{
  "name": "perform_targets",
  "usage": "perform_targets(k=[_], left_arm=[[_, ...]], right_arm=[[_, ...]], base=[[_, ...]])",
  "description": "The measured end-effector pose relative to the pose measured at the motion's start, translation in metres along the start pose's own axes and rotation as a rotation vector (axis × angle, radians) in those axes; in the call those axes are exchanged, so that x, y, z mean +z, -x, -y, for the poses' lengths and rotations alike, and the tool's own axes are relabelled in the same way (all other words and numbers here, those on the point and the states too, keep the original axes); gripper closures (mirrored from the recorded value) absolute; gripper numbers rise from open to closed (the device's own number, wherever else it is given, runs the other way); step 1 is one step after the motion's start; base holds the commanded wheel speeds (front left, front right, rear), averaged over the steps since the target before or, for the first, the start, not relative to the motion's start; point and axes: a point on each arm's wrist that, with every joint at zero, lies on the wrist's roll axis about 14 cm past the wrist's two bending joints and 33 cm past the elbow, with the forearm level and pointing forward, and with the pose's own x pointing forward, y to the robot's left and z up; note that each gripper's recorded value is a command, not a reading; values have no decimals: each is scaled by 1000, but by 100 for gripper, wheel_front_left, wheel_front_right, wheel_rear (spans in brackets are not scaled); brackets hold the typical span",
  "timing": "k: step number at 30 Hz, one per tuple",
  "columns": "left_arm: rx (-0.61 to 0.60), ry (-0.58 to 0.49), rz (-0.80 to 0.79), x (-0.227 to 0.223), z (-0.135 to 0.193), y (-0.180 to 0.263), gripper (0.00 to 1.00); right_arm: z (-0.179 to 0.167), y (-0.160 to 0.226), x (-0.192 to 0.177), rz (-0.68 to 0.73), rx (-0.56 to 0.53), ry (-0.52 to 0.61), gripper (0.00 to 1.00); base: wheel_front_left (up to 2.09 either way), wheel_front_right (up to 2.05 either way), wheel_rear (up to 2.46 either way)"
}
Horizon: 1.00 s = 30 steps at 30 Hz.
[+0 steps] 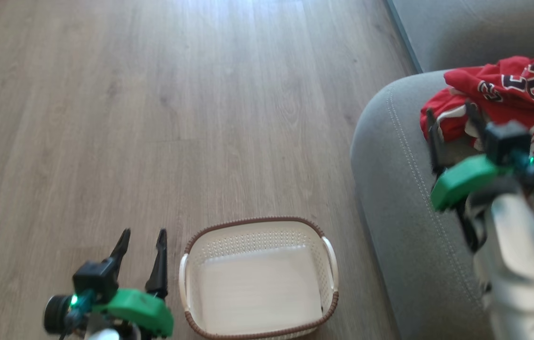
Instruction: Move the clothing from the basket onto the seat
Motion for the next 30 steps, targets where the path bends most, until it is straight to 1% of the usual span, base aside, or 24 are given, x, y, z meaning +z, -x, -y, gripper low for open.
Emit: perform_targets(k=[4,5,10,13,14,22,28,30], left_arm=[[61,5,17,1,-16,19,0],[61,5,17,1,-16,19,0],[130,10,29,-1,-33,40,0],[162,14,29,-4,-40,51,0],[190,19,24,-7,-47,57,0],[239,29,34,-8,-61,73,0],[241,70,39,-9,-63,80,0],[248,64,42,-9,-67,81,0]], right_arm=[[-22,22,-10,6,19,-64,0],[-22,22,-10,6,19,-64,0],[-32,53,-28,-22,22,-120,0],[-43,68,-33,-32,42,-184,0],[-50,76,-32,-30,57,-204,0],[-56,92,-29,-34,69,-245,0],[-61,101,-35,-59,78,-263,0],[-63,101,-36,-62,81,-267,0]], base=[[0,0,0],[0,0,0],[0,0,0],[0,0,0],[0,0,0],[0,0,0],[0,0,0],[0,0,0]])
